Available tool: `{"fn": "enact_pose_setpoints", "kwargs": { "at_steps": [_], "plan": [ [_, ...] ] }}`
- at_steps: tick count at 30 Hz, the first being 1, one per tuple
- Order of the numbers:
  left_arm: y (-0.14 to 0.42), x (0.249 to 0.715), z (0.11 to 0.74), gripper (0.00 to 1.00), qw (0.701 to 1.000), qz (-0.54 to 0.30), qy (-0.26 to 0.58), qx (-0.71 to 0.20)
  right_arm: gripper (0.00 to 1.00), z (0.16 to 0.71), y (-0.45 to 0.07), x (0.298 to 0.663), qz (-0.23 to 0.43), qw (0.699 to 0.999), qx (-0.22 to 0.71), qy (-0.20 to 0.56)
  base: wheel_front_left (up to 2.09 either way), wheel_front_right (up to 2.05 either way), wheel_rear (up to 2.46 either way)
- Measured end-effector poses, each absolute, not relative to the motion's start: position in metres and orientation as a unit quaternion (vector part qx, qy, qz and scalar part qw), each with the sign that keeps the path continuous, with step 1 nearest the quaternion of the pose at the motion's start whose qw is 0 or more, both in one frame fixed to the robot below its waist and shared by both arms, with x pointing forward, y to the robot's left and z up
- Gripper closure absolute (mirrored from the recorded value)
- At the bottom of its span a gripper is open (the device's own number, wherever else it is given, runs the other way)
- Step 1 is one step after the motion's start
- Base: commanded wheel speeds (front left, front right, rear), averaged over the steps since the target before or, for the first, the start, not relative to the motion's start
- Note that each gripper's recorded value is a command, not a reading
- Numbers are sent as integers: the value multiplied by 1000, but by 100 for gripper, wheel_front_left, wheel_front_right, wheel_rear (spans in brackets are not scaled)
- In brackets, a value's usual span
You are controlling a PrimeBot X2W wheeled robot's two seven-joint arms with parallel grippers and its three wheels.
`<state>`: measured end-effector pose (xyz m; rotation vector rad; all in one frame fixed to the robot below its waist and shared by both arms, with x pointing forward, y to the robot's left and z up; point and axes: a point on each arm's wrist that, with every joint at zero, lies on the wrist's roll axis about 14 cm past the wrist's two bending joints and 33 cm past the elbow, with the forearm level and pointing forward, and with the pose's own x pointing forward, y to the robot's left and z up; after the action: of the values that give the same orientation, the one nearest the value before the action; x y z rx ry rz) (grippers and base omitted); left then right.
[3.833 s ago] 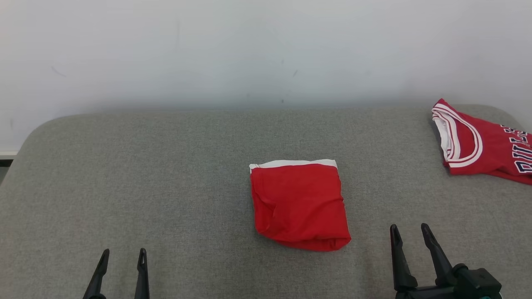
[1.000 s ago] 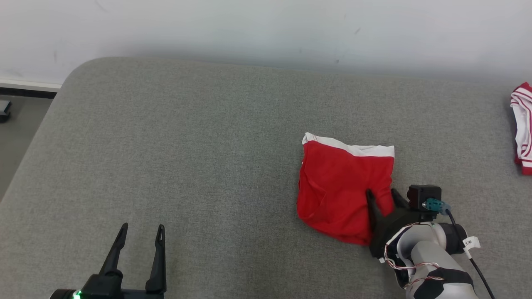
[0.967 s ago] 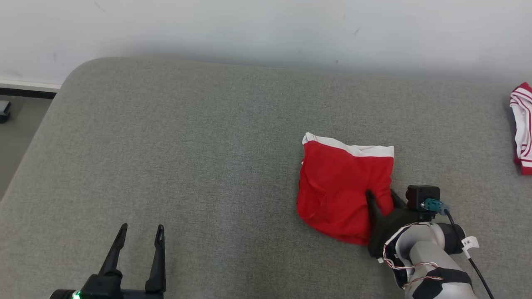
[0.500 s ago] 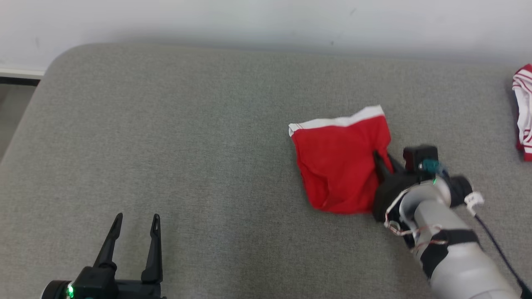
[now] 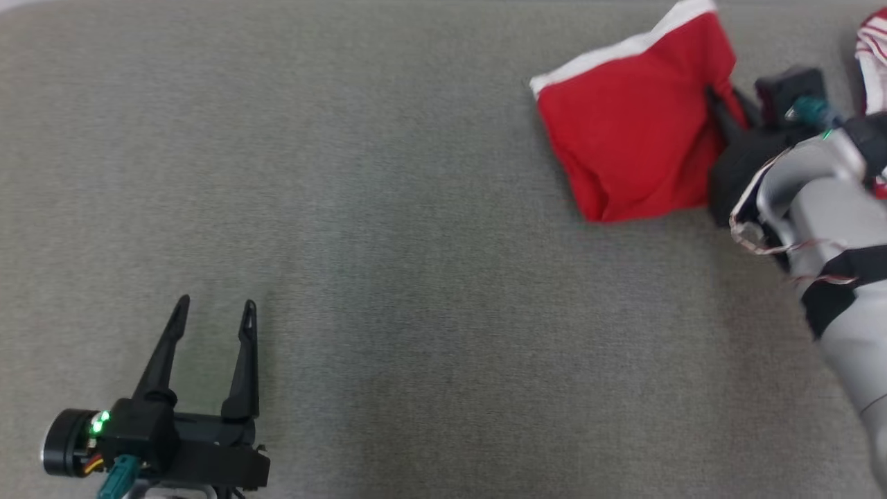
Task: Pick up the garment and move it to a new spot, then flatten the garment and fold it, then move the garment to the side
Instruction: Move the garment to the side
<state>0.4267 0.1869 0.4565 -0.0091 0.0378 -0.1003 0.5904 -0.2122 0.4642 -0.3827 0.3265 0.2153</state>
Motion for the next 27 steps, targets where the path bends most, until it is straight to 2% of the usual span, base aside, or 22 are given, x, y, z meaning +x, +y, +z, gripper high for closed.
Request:
{"fn": "enact_pose_setpoints", "kwargs": {
  "at_steps": [9, 19, 27],
  "plan": [
    [157, 463, 442, 0, 994, -110, 15, 0, 100, 495, -310, 598, 29, 958, -229, 172, 0, 0, 0],
    [117, 490, 412, 0, 984, -175, 19, -7, 100, 507, -417, 580, -71, 933, -278, 218, 0, 0, 0],
    [100, 499, 401, 0, 979, -205, 11, -15, 100, 518, -460, 574, -124, 912, -313, 233, 0, 0, 0]
  ]
}}
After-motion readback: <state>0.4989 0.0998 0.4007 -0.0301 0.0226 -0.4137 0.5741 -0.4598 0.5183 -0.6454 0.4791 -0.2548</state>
